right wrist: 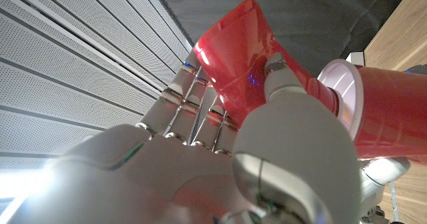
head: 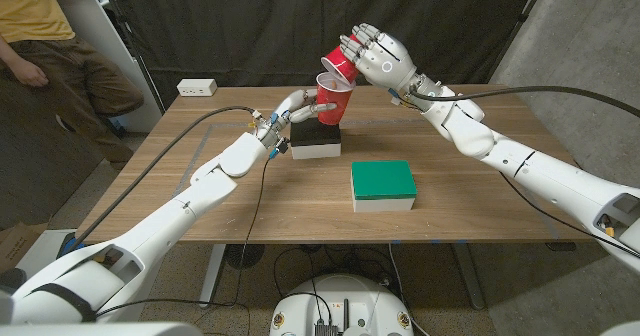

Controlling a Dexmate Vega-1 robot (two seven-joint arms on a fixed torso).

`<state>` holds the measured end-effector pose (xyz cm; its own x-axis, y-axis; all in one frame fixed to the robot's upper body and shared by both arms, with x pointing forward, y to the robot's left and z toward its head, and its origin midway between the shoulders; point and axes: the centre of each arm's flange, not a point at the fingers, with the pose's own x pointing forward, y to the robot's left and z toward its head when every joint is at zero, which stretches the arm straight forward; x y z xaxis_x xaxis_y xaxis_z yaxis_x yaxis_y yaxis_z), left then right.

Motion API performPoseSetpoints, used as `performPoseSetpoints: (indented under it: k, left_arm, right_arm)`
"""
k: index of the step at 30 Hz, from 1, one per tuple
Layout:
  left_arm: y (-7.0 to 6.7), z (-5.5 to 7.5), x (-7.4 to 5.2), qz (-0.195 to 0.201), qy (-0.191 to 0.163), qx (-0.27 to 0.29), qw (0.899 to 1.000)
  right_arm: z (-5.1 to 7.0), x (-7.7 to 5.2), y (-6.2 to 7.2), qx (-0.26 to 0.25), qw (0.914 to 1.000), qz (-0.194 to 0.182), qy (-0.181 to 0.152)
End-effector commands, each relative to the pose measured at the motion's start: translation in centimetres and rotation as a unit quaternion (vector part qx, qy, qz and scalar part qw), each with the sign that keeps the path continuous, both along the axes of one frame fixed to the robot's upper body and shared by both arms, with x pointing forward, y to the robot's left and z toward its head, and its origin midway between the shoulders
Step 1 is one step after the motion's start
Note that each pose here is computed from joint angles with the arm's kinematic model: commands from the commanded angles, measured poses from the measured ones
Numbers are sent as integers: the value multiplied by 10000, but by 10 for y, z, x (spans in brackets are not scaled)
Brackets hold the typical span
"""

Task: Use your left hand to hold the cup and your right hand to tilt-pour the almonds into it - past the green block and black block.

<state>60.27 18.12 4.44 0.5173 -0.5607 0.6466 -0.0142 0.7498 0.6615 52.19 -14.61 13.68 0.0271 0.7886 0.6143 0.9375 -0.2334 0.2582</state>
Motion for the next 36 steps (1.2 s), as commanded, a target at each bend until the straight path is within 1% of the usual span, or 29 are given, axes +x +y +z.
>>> performPoseSetpoints:
  k: [1, 13, 18, 20, 22, 26, 28, 29, 30, 32, 34, 36]
  left_arm:
    - [1, -2, 1, -8, 19, -25, 10000]
    - [2, -2, 2, -2, 23, -44, 10000]
    - [3, -1, 2, -11, 19, -63, 10000]
    - [3, -1, 2, -19, 18, -77, 10000]
    - [3, -1, 2, -24, 22, -81, 10000]
    - [4, -1, 2, -21, 28, -77, 10000]
    - [4, 0, 2, -18, 25, -71, 10000]
    - [4, 0, 2, -17, 25, -69, 10000]
    - [4, 0, 2, -15, 24, -62, 10000]
    - [5, 1, 1, -8, 18, -53, 10000]
    - [6, 2, 1, -3, 18, -67, 10000]
    - [6, 2, 0, -14, 39, -74, 10000]
  right_arm:
    - [5, -2, 3, -110, 9997, -75, -215]
    - [6, -2, 1, -44, 9989, -23, -470]
    - [7, -3, 2, -33, 9986, -41, -527]
    - [7, -2, 3, -31, 9982, -29, -605]
    - [9, -3, 3, 37, 9981, -15, -618]
    - [9, -3, 2, -41, 9977, -48, -681]
    - [11, -3, 2, 42, 9979, -38, -639]
    - [10, -2, 3, 32, 9980, -39, -622]
    - [8, -1, 3, -87, 9978, -102, -652]
    - [5, 0, 4, -212, 9968, -93, -767]
    - [7, -2, 5, -53, 9969, -25, -784]
    - [10, -3, 6, -24, 9963, -13, -858]
